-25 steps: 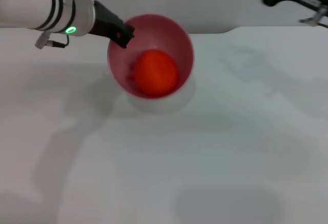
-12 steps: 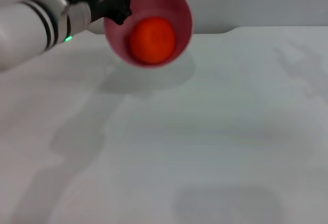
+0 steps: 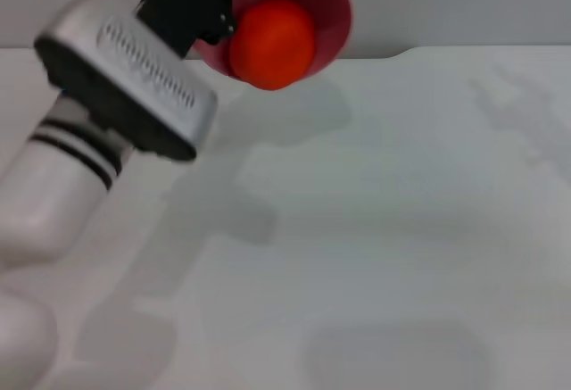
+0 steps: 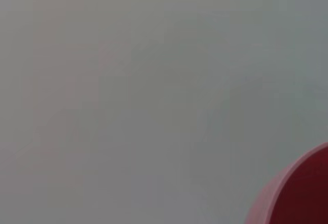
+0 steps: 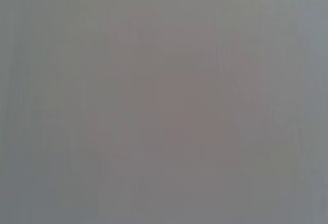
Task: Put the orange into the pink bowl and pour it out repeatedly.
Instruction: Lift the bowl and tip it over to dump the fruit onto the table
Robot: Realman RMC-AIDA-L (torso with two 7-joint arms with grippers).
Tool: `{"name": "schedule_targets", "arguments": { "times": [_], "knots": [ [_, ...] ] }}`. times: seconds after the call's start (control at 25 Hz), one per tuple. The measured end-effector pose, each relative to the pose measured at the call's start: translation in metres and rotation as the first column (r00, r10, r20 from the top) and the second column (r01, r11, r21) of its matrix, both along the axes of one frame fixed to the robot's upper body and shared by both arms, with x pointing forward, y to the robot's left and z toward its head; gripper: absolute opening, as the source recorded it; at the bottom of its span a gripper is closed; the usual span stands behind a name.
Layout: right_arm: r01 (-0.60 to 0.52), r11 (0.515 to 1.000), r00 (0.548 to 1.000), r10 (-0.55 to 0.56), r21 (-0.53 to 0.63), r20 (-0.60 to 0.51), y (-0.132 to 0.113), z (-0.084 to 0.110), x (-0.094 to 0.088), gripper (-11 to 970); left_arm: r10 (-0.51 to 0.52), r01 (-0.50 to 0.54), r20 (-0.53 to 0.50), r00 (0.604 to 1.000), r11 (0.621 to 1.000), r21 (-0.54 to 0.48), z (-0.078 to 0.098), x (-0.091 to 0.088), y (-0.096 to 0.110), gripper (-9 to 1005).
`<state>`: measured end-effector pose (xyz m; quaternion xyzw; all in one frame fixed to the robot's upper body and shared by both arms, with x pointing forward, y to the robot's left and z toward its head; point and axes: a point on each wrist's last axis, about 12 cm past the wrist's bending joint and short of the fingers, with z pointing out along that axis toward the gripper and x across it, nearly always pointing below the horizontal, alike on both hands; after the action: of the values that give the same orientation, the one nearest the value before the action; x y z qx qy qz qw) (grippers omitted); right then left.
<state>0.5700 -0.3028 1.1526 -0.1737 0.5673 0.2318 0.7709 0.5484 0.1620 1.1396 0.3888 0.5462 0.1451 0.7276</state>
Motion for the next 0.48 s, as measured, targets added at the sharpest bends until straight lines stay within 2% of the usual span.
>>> {"name": "schedule_targets", "arguments": {
  "times": [0.16, 0.48],
  "knots": [
    [-0.020, 1.000, 1.000, 0.020, 0.004, 0.010, 0.004, 0.003, 0.002, 500, 0.002, 0.003, 0.122, 0.993, 0.999, -0.034, -0.018, -0.015, -0.001, 41],
    [-0.036, 0.999, 0.999, 0.036, 0.009, 0.006, 0.010, 0.002, 0.005, 500, -0.003, 0.013, 0.166, 0.986, 0.998, -0.058, -0.025, -0.024, -0.003, 42]
  ]
}}
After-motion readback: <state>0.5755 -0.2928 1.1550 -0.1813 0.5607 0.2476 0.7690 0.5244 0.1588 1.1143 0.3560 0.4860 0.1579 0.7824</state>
